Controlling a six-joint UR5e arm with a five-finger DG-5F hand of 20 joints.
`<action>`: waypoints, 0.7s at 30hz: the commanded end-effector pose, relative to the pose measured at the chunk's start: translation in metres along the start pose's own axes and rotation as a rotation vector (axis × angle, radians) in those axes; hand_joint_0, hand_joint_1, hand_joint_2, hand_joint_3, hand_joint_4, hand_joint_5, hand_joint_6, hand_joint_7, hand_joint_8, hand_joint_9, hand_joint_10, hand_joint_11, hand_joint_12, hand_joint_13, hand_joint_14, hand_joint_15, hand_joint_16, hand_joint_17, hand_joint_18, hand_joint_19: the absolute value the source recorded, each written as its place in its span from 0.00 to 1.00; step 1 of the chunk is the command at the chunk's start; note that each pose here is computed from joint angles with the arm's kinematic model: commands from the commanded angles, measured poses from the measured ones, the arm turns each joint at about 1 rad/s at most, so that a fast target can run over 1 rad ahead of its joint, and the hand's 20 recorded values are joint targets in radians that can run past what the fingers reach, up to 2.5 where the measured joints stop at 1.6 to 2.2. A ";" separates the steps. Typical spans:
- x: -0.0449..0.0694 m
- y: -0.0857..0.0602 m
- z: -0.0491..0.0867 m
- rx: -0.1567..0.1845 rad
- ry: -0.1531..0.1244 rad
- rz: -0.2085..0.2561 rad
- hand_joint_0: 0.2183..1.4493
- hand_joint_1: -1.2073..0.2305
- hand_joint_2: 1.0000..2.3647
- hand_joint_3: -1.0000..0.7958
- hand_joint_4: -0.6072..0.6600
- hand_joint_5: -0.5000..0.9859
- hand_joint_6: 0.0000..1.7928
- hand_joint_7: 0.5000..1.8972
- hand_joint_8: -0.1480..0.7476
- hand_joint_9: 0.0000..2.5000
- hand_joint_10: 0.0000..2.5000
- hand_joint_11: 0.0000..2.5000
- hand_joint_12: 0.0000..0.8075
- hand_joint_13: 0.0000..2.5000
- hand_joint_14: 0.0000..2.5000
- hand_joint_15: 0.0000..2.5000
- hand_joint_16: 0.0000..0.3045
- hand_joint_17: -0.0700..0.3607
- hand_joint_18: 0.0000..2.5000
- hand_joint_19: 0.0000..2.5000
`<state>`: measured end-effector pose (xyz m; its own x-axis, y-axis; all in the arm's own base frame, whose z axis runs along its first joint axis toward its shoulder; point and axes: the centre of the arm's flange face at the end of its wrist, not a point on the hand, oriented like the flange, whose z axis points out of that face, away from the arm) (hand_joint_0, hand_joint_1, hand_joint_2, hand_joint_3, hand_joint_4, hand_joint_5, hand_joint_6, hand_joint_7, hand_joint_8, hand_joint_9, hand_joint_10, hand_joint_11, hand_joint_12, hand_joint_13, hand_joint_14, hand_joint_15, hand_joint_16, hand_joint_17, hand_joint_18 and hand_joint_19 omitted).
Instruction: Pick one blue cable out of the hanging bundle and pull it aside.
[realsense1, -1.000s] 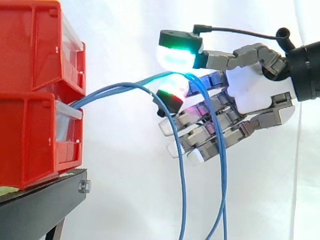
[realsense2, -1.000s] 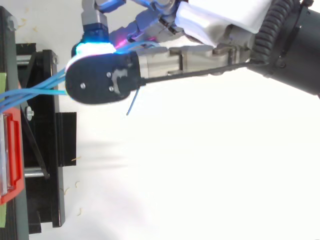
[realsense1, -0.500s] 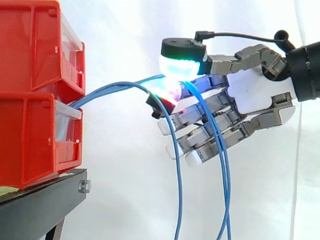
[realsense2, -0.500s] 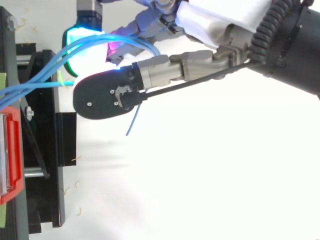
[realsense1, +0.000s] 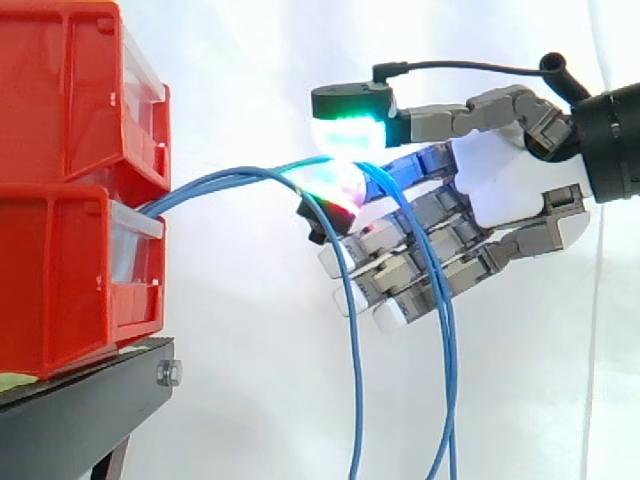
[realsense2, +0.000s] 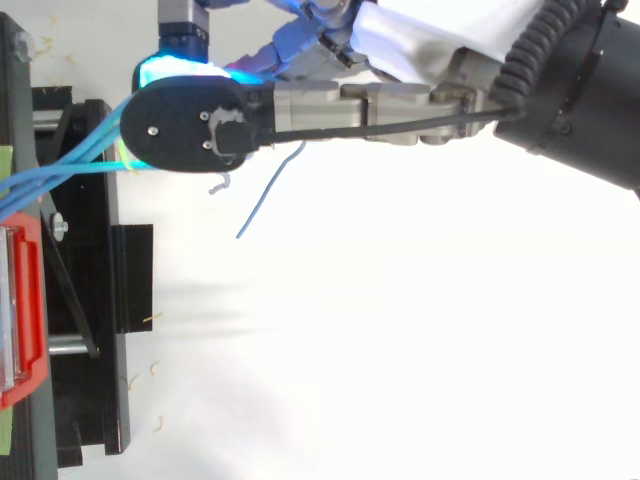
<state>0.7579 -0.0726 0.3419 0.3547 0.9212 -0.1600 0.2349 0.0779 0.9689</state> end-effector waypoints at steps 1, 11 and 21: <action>0.000 -0.001 0.000 0.002 0.000 -0.001 0.29 0.46 0.00 0.49 0.52 0.28 0.33 0.67 0.50 0.36 0.00 0.17 0.56 0.28 0.01 0.19 0.22 0.52 0.22 0.21; 0.000 -0.001 0.000 0.001 0.000 0.000 0.17 0.53 0.00 0.28 0.55 0.26 0.36 0.59 0.51 0.34 0.01 0.18 0.57 0.27 0.01 0.19 0.22 0.52 0.21 0.22; 0.000 0.001 0.000 -0.002 0.001 0.001 0.24 0.55 0.40 0.52 0.57 0.27 0.37 0.55 0.55 0.37 0.00 0.17 0.60 0.29 0.01 0.19 0.24 0.55 0.24 0.21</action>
<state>0.7578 -0.0726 0.3425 0.3541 0.9215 -0.1595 0.2340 0.0778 0.9691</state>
